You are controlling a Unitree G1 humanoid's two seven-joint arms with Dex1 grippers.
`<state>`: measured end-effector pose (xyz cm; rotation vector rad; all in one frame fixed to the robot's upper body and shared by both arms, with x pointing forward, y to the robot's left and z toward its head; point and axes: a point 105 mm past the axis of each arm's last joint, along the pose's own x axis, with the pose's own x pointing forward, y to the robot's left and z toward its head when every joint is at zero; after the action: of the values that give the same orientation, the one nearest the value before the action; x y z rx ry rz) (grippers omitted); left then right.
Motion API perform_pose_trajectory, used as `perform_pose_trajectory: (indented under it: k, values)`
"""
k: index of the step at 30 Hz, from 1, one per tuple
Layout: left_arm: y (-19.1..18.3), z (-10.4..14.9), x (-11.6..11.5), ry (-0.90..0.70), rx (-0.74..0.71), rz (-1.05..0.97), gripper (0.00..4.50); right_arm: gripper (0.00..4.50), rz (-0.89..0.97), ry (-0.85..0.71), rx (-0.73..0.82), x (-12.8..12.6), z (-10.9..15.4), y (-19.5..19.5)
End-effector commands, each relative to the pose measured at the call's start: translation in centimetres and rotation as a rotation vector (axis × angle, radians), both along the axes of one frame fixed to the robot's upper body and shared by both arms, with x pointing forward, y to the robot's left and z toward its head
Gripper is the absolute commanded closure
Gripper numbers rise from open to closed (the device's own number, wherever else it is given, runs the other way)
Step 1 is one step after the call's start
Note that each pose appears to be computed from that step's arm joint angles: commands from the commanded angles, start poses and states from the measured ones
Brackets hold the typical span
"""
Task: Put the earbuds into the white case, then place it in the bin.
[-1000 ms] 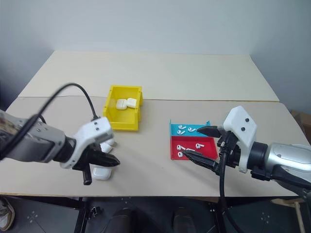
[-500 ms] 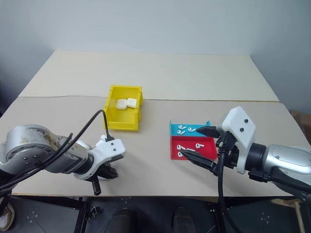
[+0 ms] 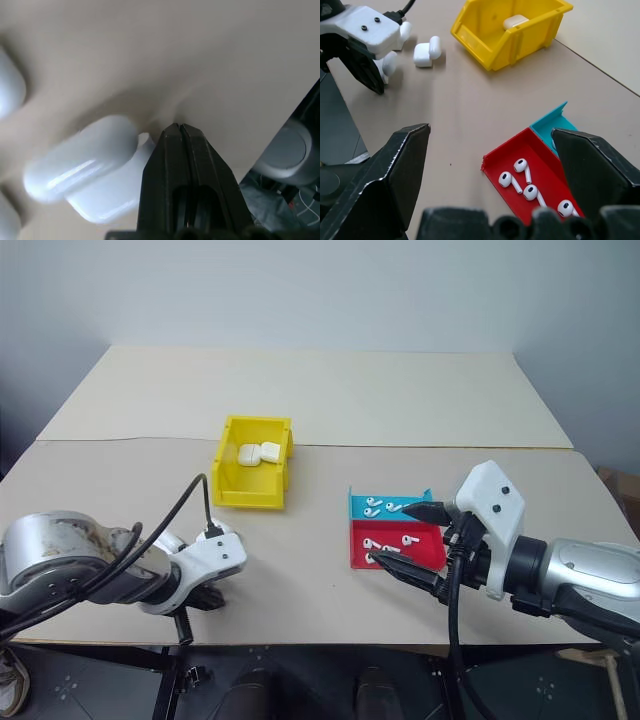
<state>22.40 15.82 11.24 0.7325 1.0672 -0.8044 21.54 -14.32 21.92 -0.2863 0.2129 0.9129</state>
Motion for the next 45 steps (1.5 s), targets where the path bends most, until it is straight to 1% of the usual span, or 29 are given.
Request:
perform_pose_trajectory:
  k: [1,6,9,11,14,16,19,20,21,25,26,28,31,37,45]
  values:
    - [0.5,1.1,-0.2,-0.021,0.001,-0.005,4.46,0.00,0.013,-0.045,-0.005,-0.3,0.8,0.2]
    - [1.0,1.4,-0.5,-0.025,0.026,-0.019,4.46,0.00,0.014,-0.046,-0.004,-0.1,0.7,0.2]
    - [0.6,2.3,-0.4,-0.060,-0.020,-0.048,4.46,0.00,0.012,-0.047,-0.005,-0.1,0.6,0.2]
    - [0.5,3.3,-0.9,-0.043,-0.063,-0.062,4.46,0.00,0.012,-0.046,-0.007,-0.2,0.6,0.1]
    - [0.9,5.1,-1.8,-0.036,-0.086,-0.096,3.90,0.00,0.012,-0.044,-0.008,-0.2,0.5,0.1]
    - [1.5,6.2,-2.2,-0.033,-0.080,-0.091,3.27,0.00,0.013,-0.045,-0.008,-0.1,0.4,0.0]
    - [2.0,7.5,-1.8,-0.066,-0.074,-0.070,2.24,0.00,0.017,-0.048,0.000,0.0,0.4,0.1]
    - [2.3,7.7,-1.7,-0.075,-0.061,-0.063,1.95,0.00,0.019,-0.050,0.001,0.0,0.4,0.2]
    - [2.7,7.7,-1.6,-0.081,-0.037,-0.051,1.56,0.00,0.021,-0.051,0.003,0.1,0.3,0.2]
    - [4.2,6.9,-0.5,-0.098,0.051,0.006,0.24,0.00,0.029,-0.053,0.007,0.2,0.3,0.4]
    - [4.4,6.7,-0.2,-0.102,0.065,0.014,0.04,0.00,0.030,-0.053,0.007,0.2,0.3,0.4]
    - [4.5,6.4,0.7,-0.118,0.071,0.023,0.04,0.00,0.033,-0.057,0.008,0.2,0.4,0.4]
    - [4.0,5.6,1.3,-0.094,0.061,0.008,0.04,0.00,0.034,-0.061,0.006,0.2,0.5,0.4]
    - [3.1,3.8,1.8,-0.042,0.074,-0.007,0.04,0.00,0.027,-0.064,0.004,0.2,0.6,0.4]
    - [3.1,2.3,1.9,-0.012,0.113,0.015,0.04,0.00,0.021,-0.064,0.005,0.0,0.6,0.4]
